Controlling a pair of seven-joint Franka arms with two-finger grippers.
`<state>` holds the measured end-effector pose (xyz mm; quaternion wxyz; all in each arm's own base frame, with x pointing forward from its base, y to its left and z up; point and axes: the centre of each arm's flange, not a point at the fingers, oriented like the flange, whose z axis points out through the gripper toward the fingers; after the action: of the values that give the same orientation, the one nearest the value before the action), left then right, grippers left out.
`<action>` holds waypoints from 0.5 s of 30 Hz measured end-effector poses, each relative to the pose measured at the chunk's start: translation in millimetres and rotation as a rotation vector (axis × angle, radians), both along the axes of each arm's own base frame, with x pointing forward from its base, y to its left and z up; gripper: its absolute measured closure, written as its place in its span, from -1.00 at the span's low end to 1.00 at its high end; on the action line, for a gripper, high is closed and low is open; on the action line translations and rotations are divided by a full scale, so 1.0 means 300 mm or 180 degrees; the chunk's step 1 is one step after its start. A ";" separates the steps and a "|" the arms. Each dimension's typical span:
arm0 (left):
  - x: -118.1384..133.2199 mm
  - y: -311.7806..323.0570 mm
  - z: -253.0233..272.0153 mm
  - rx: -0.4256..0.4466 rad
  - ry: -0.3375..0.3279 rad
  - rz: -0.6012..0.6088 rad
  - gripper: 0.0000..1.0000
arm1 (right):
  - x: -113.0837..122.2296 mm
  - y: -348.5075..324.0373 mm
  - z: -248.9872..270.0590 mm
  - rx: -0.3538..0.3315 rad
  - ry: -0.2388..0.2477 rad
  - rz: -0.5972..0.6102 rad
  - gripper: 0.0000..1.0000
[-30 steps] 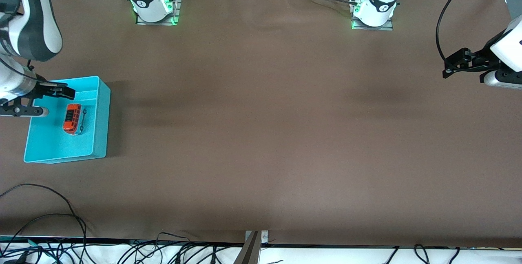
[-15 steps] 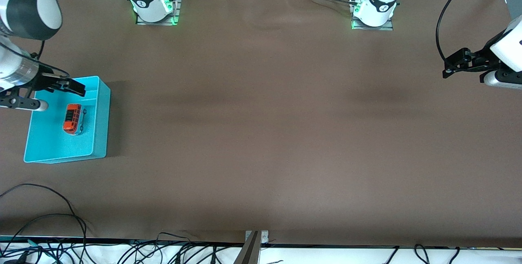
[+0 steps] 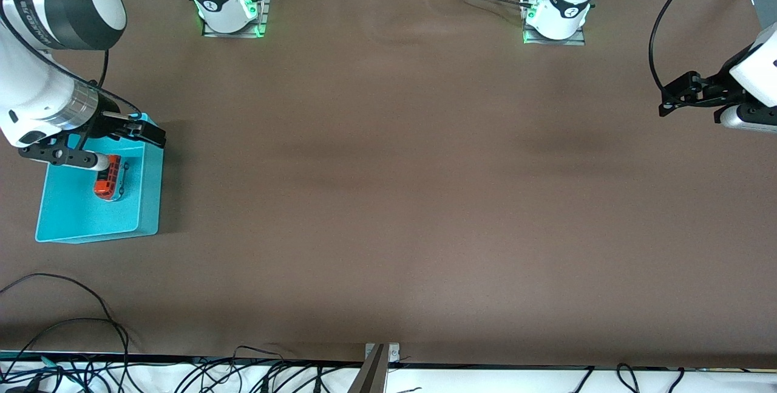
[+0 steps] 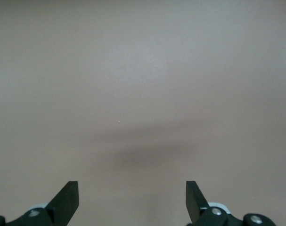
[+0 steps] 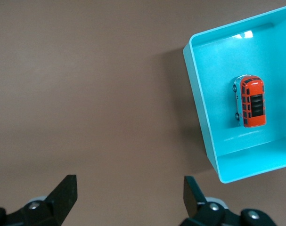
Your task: Wind up bus and store in blue box
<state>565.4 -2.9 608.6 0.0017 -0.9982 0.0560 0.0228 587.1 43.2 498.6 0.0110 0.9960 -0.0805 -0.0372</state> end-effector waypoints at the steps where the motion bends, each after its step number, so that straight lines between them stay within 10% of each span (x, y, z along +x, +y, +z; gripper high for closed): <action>1: 0.000 0.000 0.000 0.0000 0.0000 0.0000 -1.00 | 0.005 0.005 0.014 0.0004 0.0013 0.0003 -1.00; 15: 0.000 0.000 0.000 0.0000 0.0000 0.0000 -1.00 | 0.043 -0.015 0.176 0.0032 0.0163 0.0070 -1.00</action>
<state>565.4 -2.9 608.6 0.0017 -0.9982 0.0560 0.0228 600.1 38.7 551.5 0.0085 0.9956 -0.0690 -0.0630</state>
